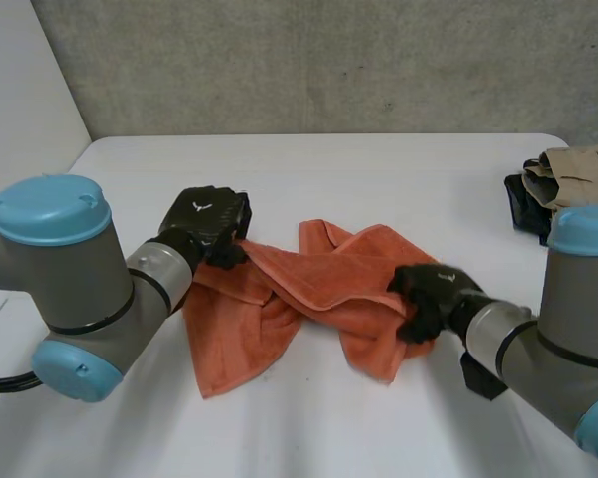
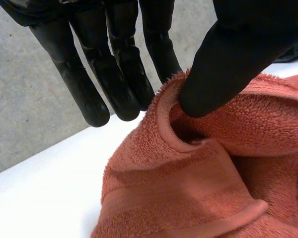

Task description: Fold the laundry.

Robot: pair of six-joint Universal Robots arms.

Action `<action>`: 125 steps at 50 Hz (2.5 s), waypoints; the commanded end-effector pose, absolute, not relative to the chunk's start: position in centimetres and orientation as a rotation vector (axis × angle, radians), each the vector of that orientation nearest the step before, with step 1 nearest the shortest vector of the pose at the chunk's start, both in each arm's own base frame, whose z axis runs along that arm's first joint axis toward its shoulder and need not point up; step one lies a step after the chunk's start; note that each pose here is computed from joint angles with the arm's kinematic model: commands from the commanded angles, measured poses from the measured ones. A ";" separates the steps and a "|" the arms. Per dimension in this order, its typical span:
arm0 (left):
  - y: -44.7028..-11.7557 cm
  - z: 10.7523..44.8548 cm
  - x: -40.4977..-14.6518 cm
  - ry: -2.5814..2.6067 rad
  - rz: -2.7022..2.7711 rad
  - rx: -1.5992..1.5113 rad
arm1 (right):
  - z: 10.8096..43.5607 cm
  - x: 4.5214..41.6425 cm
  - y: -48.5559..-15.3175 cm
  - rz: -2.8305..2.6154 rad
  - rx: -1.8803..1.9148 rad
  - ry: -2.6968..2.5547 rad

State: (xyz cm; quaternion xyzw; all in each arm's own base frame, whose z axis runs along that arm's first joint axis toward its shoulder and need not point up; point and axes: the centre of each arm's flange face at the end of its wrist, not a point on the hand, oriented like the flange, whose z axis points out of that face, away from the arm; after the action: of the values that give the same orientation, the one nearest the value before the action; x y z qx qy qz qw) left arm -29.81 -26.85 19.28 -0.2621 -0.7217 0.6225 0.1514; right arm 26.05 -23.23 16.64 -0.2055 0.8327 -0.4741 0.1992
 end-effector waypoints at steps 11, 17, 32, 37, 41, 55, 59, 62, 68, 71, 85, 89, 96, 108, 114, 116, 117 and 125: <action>-27.2 19.3 -30.2 -2.063 1.751 -0.795 | 22.9 26.9 -24.7 -1.716 -1.236 2.185; -31.7 20.8 -32.2 -1.898 1.985 -0.816 | 23.6 28.1 -29.1 -1.876 -1.165 2.176; -35.1 38.5 -32.4 -1.101 2.693 -0.568 | 40.1 29.3 -33.7 -2.885 -0.671 1.231; -33.2 35.7 -31.4 -1.277 2.586 -0.631 | 37.8 28.8 -32.5 -2.743 -0.806 1.413; -30.6 32.3 -30.1 -1.484 2.452 -0.709 | 33.3 28.6 -31.0 -2.506 -0.977 1.655; -24.5 15.1 -28.3 -2.137 1.761 -0.975 | 17.6 26.1 -24.9 -1.769 -1.331 2.215; -24.7 13.8 -28.4 -2.168 1.724 -0.982 | 15.9 26.0 -24.8 -1.726 -1.320 2.237; -24.9 13.7 -28.4 -2.171 1.728 -0.978 | 15.6 26.0 -24.7 -1.721 -1.314 2.240; -24.8 13.7 -28.2 -2.181 1.721 -0.970 | 15.2 25.5 -24.6 -1.683 -1.190 2.278; -24.6 13.5 -28.0 -2.190 1.713 -0.967 | 15.2 24.6 -25.4 -1.663 -1.066 2.317; -25.1 13.1 -25.4 -2.310 1.740 -0.873 | 14.9 24.2 -25.6 -1.603 -0.932 2.319; -26.4 13.2 -24.7 -2.303 1.805 -0.823 | 14.9 24.3 -25.7 -1.611 -0.931 2.316; -27.8 12.8 -24.1 -2.313 1.819 -0.745 | 14.7 24.2 -25.5 -1.605 -0.933 2.318; -30.6 11.8 -24.9 -2.290 1.769 -0.545 | 14.5 24.2 -25.5 -1.620 -0.928 2.318; -31.5 11.7 -24.9 -2.291 1.790 -0.538 | 14.5 23.6 -26.1 -1.633 -0.902 2.340; -31.6 11.7 -24.8 -2.295 1.791 -0.536 | 14.5 23.3 -26.3 -1.635 -0.892 2.351; -31.5 11.5 -24.7 -2.300 1.786 -0.535 | 14.5 23.2 -26.4 -1.639 -0.885 2.353; -30.2 12.5 -24.4 -2.292 1.797 -0.584 | 14.7 23.4 -26.4 -1.635 -0.889 2.327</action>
State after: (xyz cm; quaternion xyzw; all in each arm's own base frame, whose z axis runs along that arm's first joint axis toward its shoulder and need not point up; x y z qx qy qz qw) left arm -24.66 -31.21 11.48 -0.1822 -0.7754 0.5976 0.0917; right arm 23.30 -26.36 14.53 -0.2955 0.7805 -0.5458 0.0747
